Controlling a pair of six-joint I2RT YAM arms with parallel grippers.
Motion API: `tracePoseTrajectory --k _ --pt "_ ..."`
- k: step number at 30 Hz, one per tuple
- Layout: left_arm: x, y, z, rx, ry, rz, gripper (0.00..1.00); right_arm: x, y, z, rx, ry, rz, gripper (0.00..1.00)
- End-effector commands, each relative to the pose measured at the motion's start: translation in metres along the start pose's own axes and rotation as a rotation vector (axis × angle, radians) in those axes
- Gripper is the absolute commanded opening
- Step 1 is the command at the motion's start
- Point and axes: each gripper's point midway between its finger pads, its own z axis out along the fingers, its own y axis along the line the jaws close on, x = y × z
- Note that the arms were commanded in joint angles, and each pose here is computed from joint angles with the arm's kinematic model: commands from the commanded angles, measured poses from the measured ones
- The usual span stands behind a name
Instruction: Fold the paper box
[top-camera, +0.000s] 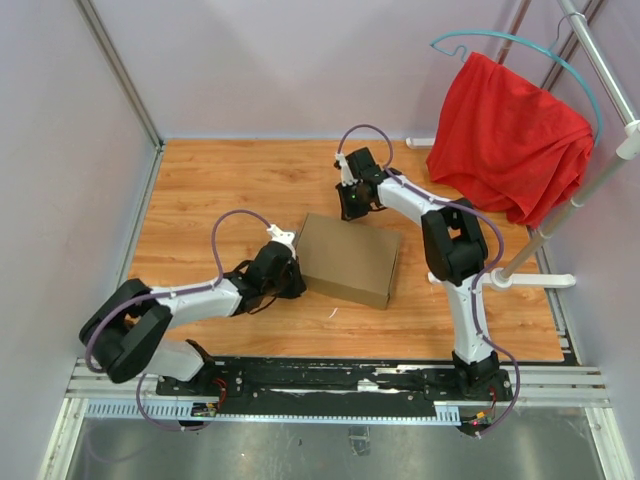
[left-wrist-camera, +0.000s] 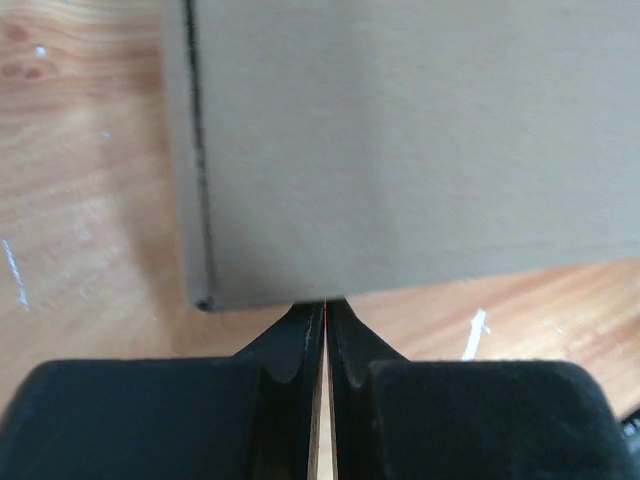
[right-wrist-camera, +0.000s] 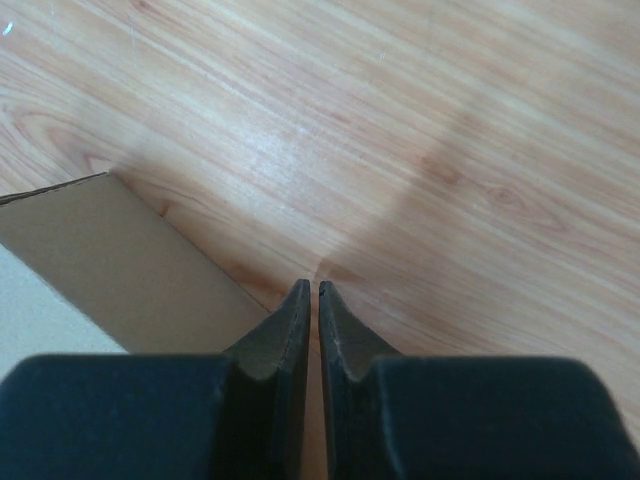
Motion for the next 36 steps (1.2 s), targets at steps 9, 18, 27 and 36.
tracePoseTrajectory --k 9,18,27,36 --pt "-0.017 -0.104 -0.057 0.340 -0.144 0.073 0.12 0.039 -0.049 -0.033 0.210 0.065 0.217 0.06" --pt "0.031 -0.165 -0.032 0.426 -0.013 0.194 0.11 0.083 -0.077 -0.046 0.253 0.105 0.276 0.06" --pt "0.043 -0.188 -0.001 0.450 0.015 0.191 0.10 0.093 -0.059 -0.039 0.145 0.135 0.262 0.06" --pt "0.041 -0.182 0.034 0.355 -0.032 0.175 0.11 0.093 -0.034 -0.038 0.079 0.160 0.183 0.06"
